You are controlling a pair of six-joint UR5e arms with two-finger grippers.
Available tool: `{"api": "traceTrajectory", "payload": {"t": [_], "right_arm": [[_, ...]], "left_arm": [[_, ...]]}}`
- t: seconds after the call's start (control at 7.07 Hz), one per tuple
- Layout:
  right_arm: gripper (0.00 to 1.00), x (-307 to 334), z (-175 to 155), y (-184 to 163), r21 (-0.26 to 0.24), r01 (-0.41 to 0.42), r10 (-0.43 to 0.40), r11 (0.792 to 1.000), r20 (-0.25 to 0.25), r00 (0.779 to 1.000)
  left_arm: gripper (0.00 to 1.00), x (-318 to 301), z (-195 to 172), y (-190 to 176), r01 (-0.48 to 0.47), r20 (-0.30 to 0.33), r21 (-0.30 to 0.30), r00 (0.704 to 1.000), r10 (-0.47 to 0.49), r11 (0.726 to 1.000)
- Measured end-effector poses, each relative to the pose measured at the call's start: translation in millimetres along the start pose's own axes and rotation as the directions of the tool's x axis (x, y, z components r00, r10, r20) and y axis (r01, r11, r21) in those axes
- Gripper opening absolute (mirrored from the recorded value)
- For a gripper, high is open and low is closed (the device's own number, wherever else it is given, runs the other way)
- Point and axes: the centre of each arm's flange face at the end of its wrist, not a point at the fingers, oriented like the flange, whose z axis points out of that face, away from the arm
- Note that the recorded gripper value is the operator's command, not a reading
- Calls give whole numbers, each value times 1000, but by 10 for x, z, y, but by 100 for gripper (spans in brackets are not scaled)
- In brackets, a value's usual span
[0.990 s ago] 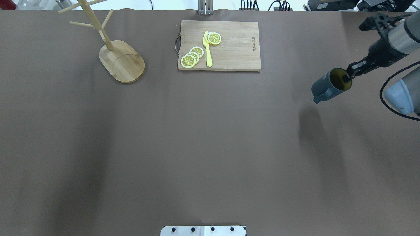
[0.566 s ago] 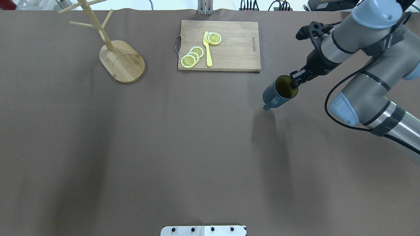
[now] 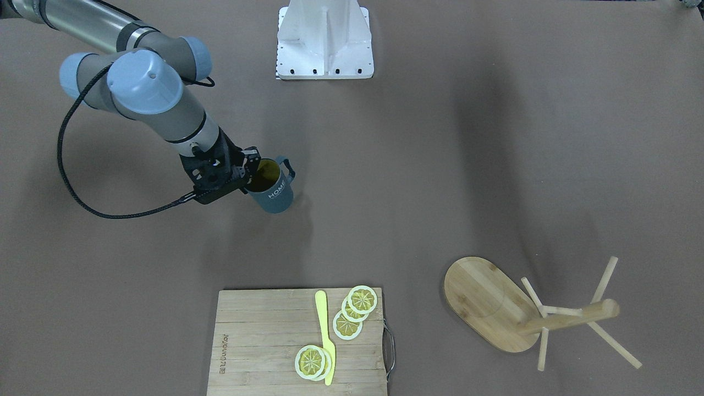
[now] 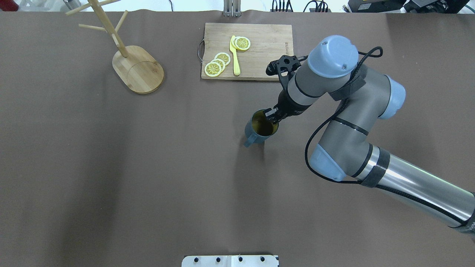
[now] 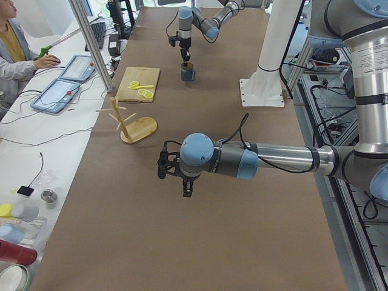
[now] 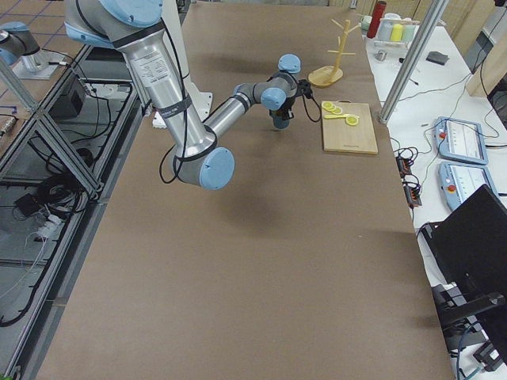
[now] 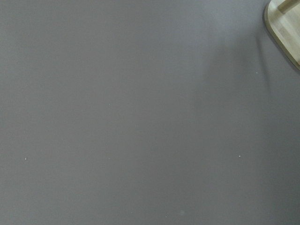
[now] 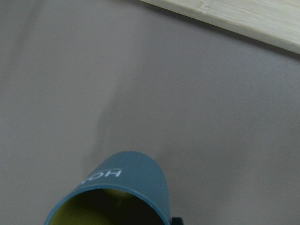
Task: Hang cup on storage rack
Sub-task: 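Carry the teal mug with the right gripper toward the table center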
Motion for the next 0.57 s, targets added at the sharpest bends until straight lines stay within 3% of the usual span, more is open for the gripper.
{"api": "traceTrajectory", "payload": {"t": [0.57], "right_arm": [[0, -656, 260, 4, 2, -71, 72, 997, -25, 997]], "left_arm": [[98, -1, 1, 0, 0, 0, 0, 1000, 0, 1000]]}}
